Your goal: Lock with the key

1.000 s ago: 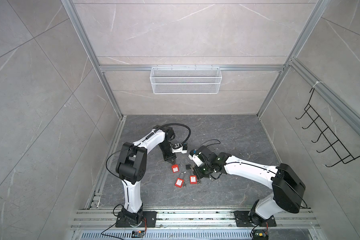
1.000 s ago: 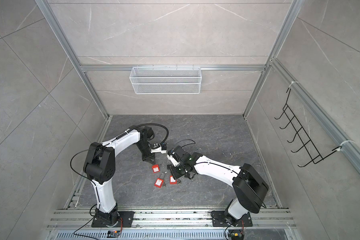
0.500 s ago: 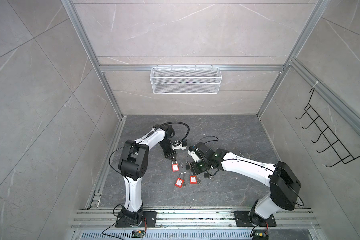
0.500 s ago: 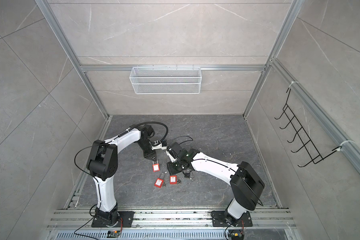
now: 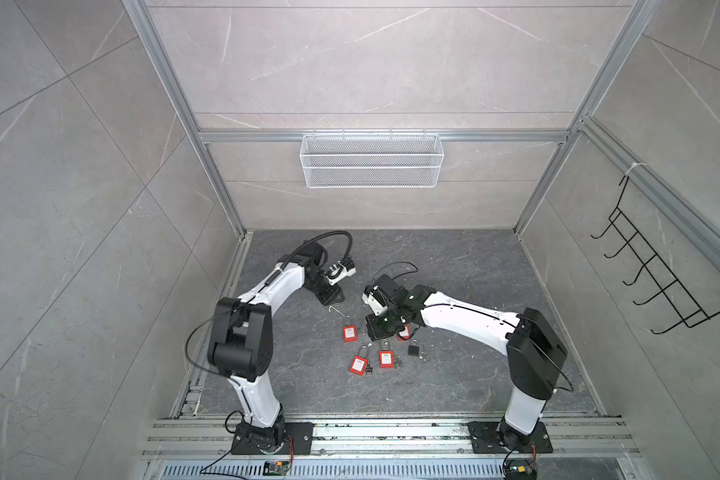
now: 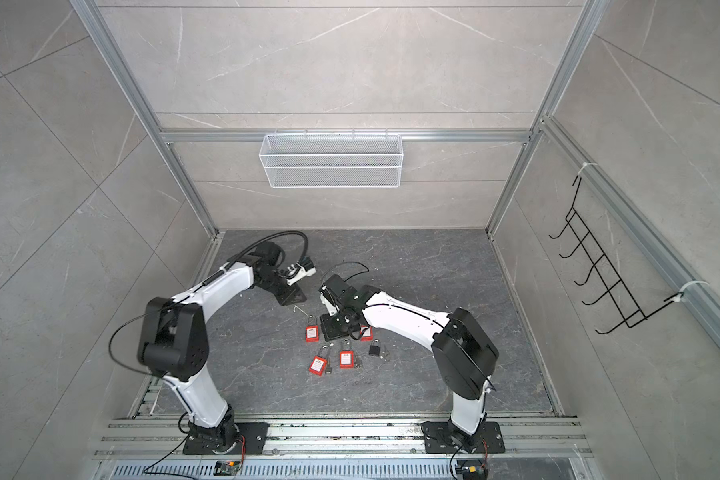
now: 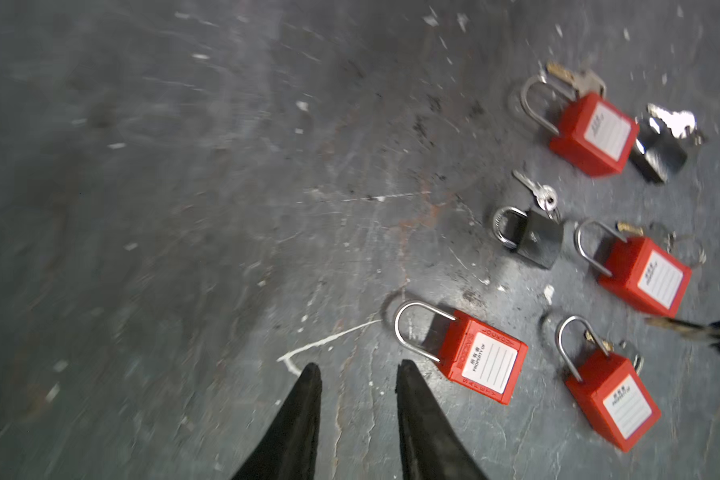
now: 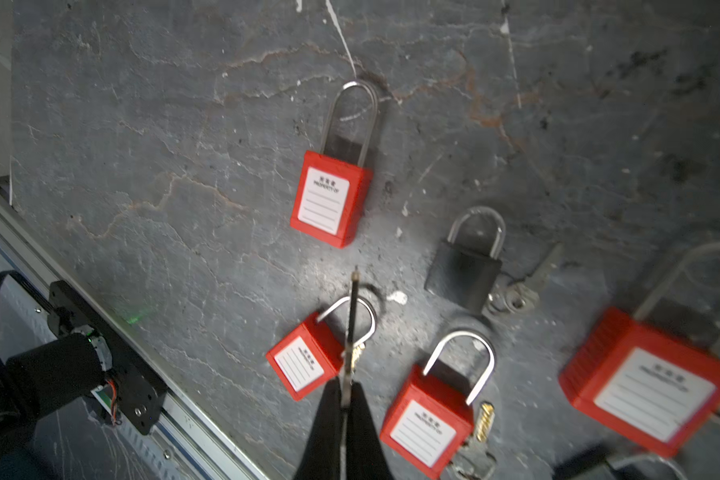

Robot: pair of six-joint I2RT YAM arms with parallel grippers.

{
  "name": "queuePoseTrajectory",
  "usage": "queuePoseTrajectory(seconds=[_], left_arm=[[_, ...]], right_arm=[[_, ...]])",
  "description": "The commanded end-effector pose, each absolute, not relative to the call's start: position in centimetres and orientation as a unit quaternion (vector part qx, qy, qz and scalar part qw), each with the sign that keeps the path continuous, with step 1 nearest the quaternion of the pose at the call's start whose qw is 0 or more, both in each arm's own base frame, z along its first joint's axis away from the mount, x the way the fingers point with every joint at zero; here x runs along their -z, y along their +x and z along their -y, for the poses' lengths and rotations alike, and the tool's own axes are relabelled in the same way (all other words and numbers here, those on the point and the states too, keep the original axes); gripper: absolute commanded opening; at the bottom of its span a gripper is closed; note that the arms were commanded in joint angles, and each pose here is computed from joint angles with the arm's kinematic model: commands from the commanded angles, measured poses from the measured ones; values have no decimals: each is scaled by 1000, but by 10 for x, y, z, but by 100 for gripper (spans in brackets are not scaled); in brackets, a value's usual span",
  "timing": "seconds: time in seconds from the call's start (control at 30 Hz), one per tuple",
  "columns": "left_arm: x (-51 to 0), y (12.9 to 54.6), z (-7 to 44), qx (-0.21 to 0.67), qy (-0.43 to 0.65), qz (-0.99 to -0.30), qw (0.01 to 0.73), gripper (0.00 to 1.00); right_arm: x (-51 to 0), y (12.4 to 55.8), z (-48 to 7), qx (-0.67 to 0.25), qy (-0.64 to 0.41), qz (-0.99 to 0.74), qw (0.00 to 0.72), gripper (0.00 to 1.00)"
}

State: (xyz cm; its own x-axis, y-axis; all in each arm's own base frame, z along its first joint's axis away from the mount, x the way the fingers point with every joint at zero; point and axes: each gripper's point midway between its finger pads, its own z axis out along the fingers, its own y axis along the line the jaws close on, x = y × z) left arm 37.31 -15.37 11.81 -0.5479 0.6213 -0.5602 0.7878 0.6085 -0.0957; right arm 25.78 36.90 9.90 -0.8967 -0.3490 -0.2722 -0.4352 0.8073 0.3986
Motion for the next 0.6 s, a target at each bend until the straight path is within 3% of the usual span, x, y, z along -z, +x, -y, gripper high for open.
queuePoseTrajectory(seconds=[0.0,0.27,0.57], left_arm=[[-170,387,136,198,298,-864,355,34],[-187,332,122,220,250,-854,400,35],[-174,311,120,228,232,-859,396,35]], right_arm=[[-90,255,-384,-241,-196,-949,56,0],[-55,283,-383,-233,-153,-960,25,0],[-38,295,-392,-231,-162,-959,10,2]])
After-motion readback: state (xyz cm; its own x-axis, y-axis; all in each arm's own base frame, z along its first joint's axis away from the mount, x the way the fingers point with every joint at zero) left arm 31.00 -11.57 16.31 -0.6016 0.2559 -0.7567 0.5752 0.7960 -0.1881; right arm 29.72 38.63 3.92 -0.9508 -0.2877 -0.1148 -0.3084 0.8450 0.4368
